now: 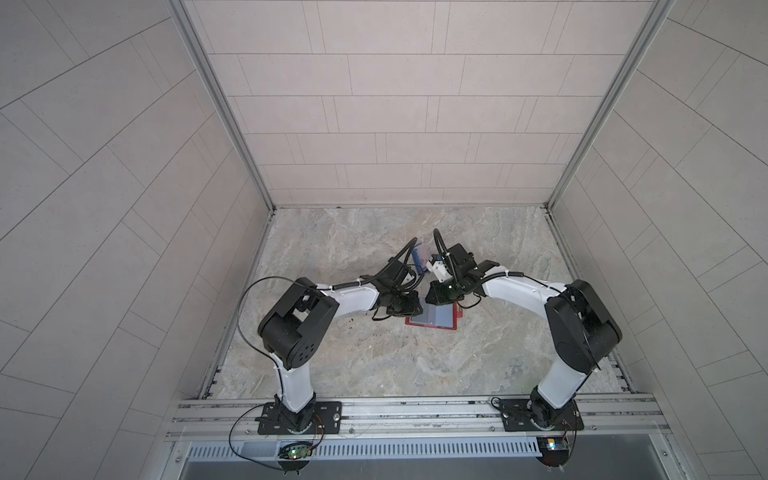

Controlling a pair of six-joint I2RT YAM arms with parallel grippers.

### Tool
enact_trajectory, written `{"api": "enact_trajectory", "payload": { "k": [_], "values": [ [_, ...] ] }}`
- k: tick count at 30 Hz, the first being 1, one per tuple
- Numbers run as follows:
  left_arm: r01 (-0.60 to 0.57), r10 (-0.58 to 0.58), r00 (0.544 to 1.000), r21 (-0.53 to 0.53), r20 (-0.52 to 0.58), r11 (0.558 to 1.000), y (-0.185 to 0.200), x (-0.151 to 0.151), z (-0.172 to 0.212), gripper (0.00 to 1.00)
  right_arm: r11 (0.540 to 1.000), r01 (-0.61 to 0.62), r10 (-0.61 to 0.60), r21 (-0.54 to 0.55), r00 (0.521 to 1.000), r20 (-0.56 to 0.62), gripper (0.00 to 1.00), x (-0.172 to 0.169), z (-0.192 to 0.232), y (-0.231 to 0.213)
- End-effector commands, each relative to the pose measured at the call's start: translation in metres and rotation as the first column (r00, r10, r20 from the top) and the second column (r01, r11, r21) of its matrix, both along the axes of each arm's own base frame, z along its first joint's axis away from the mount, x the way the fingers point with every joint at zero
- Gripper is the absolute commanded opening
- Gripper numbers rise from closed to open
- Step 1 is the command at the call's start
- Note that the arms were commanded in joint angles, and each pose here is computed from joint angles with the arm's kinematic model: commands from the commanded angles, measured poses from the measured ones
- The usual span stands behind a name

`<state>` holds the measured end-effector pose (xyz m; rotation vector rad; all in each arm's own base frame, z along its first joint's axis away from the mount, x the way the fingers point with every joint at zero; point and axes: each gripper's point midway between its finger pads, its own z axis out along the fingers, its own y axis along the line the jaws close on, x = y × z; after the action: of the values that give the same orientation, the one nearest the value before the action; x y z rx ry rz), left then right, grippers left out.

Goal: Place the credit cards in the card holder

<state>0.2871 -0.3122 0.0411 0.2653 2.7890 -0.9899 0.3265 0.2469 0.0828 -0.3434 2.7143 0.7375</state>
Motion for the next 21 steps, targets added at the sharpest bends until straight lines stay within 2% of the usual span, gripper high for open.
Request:
{"api": "enact_trajectory", "payload": {
  "k": [1, 10, 21],
  "values": [
    [-0.006, 0.01, 0.998, -0.063, 0.06, 0.998, -0.004, 0.022, 0.04, 0.23, 0.998, 0.015, -0.012, -0.06, 0.998, 0.054, 0.18, 0.012, 0.019, -0.019],
    [-0.069, 0.077, 0.991, -0.074, 0.11, 0.995, 0.0, 0.078, 0.06, 0.28, 0.992, 0.045, -0.034, -0.117, 0.995, 0.095, 0.3, 0.061, 0.043, -0.046],
    [-0.238, 0.242, 0.966, -0.051, 0.087, 0.97, 0.022, 0.156, 0.033, 0.32, 0.989, 0.005, 0.005, -0.149, 0.998, 0.068, 0.46, 0.117, 0.035, -0.037]
  ]
}}
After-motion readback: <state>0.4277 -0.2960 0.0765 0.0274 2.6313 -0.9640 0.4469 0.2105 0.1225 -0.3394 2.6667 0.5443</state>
